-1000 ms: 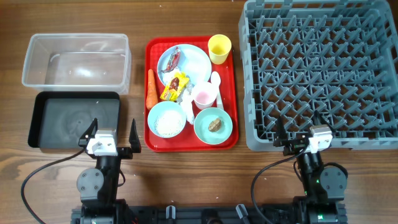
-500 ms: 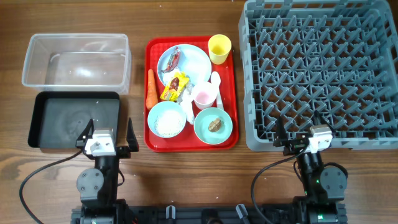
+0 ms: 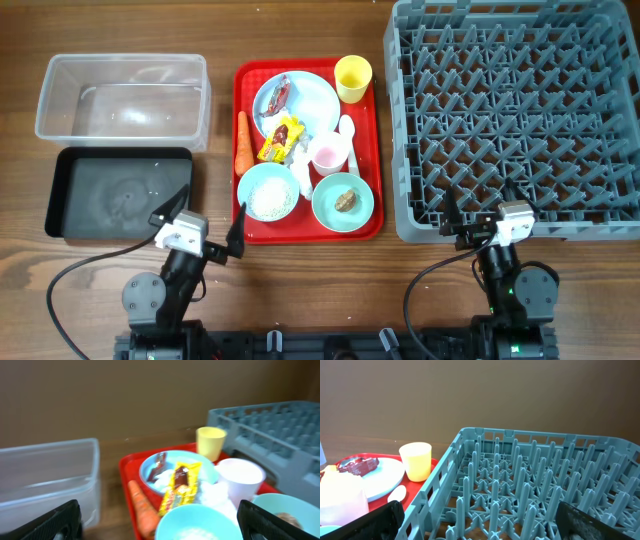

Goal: Sort waste into correct bins and load items into the dishwasher rack
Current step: 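Reach the left gripper to the yellow snack wrapper on the blue plate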

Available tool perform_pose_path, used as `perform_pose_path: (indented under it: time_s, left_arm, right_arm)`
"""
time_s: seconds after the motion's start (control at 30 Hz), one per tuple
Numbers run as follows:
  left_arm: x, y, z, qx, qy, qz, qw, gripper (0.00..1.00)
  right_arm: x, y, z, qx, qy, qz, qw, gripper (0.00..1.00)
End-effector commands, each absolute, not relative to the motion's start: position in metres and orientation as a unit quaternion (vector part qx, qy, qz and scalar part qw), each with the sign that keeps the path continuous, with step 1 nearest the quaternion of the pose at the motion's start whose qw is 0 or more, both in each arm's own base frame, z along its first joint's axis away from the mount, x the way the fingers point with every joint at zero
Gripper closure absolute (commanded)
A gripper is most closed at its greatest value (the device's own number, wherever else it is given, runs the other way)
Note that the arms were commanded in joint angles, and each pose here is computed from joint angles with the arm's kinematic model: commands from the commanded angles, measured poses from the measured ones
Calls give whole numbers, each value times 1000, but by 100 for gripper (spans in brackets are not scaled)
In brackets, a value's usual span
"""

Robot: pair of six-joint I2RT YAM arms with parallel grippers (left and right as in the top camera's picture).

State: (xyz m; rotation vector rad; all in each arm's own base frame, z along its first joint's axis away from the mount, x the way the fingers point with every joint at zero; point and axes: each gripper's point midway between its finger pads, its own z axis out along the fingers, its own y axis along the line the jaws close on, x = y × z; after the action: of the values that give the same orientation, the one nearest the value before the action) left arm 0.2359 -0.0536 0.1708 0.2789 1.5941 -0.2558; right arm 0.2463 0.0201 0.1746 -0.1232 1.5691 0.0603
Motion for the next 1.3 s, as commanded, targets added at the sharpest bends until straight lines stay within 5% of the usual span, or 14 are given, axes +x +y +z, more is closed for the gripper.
perform_pose_path:
  time_s: [0.0, 0.4, 0.7, 1.03, 1.27]
  left_arm:
    - [227, -73, 179, 156, 691, -168, 686, 0]
    - [206, -75, 277, 107, 641, -234, 723, 0]
    - [233, -92, 309, 119, 710, -291, 630, 0]
    - [281, -112, 291, 71, 828, -385, 402, 0]
    - [312, -127, 249, 67, 851, -400, 335, 0]
  right_arm:
    - [246, 22, 177, -63, 702, 27, 709, 0]
    - [246, 22, 177, -63, 702, 27, 709, 0]
    - [246, 22, 177, -63, 702, 27, 709, 0]
    - [246, 22, 177, -63, 702, 27, 709, 0]
    - [246, 22, 177, -63, 702, 27, 709, 0]
